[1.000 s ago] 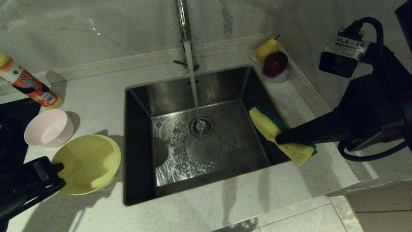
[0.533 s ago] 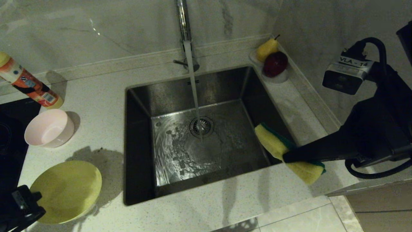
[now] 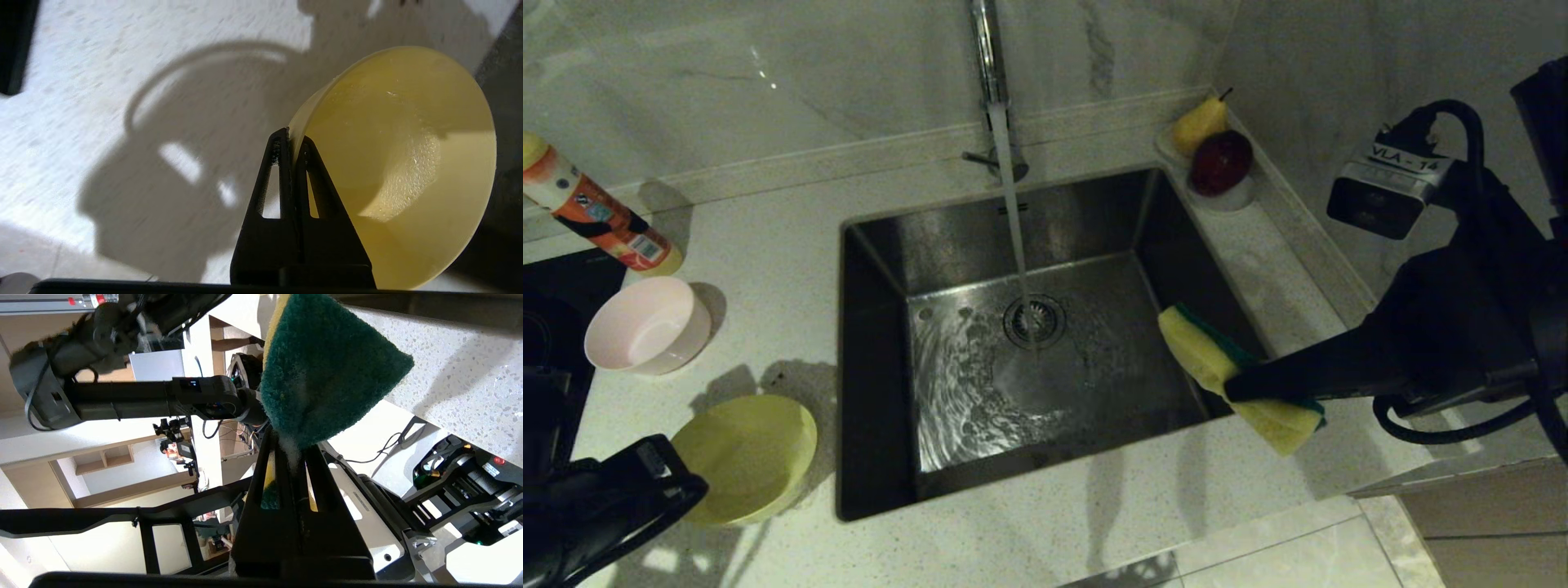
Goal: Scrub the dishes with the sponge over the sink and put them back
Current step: Rinse the bowl
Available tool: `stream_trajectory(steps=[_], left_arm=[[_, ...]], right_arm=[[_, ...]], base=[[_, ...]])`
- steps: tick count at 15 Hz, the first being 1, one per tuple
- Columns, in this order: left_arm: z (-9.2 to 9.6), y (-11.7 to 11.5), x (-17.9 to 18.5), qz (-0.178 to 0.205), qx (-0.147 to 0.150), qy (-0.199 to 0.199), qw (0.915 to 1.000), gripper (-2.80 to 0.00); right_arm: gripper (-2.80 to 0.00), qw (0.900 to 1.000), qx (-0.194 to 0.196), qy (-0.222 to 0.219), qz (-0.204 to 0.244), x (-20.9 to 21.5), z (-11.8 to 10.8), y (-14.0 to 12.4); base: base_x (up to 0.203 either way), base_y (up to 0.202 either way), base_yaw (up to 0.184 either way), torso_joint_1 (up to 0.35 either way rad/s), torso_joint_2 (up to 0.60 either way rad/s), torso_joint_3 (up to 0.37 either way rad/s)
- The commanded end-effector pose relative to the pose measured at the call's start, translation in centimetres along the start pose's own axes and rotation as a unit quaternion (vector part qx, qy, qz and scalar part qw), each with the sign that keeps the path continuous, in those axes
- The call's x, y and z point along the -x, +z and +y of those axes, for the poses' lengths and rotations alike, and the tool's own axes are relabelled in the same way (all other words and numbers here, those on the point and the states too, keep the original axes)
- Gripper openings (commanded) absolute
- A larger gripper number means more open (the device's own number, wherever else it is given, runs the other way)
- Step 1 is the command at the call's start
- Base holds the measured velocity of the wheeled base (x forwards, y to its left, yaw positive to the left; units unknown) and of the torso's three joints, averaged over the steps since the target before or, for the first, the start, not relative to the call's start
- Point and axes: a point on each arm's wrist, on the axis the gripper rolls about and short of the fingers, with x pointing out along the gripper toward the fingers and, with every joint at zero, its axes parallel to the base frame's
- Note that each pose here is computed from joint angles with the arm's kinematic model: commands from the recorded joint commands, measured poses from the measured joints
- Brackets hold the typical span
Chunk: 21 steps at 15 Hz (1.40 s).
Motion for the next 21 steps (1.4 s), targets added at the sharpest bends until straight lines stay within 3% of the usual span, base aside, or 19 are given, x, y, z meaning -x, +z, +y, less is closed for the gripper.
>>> stream_trajectory(steps=[1, 3, 5, 21], left_arm=[[-0.2, -0.2, -2.6, 0.019, 0.001, 0.038, 0.9991, -2.80], [0.3, 0.1, -3.9, 0.013, 0.016, 0.056, 0.9982, -2.80], [0.4, 0.4, -3.9, 0.012, 0.022, 0.047, 0.9986, -2.80], [-0.6, 1.5, -4.6, 0.014, 0.026, 0.037, 0.9989, -2.80]], right_arm=[[-2.80, 1.000, -0.008, 0.004, 0.010, -0.4, -0.4, 0.0], [-2.80, 1.000, -0.007, 0.006, 0.011, -0.4, -0.4, 0.0], [-2.80, 1.000, -0.006, 0.006, 0.011, -0.5, -0.4, 0.2], [-2.80, 1.000, -0.015, 0.006, 0.022, -1.9, -1.0, 1.2]], base=[[0.000, 0.000, 0.000, 0.000, 0.00, 0.000], [0.000, 0.000, 0.000, 0.000, 0.00, 0.000], [0.000, 0.000, 0.000, 0.000, 0.00, 0.000], [0.000, 0.000, 0.000, 0.000, 0.00, 0.000]])
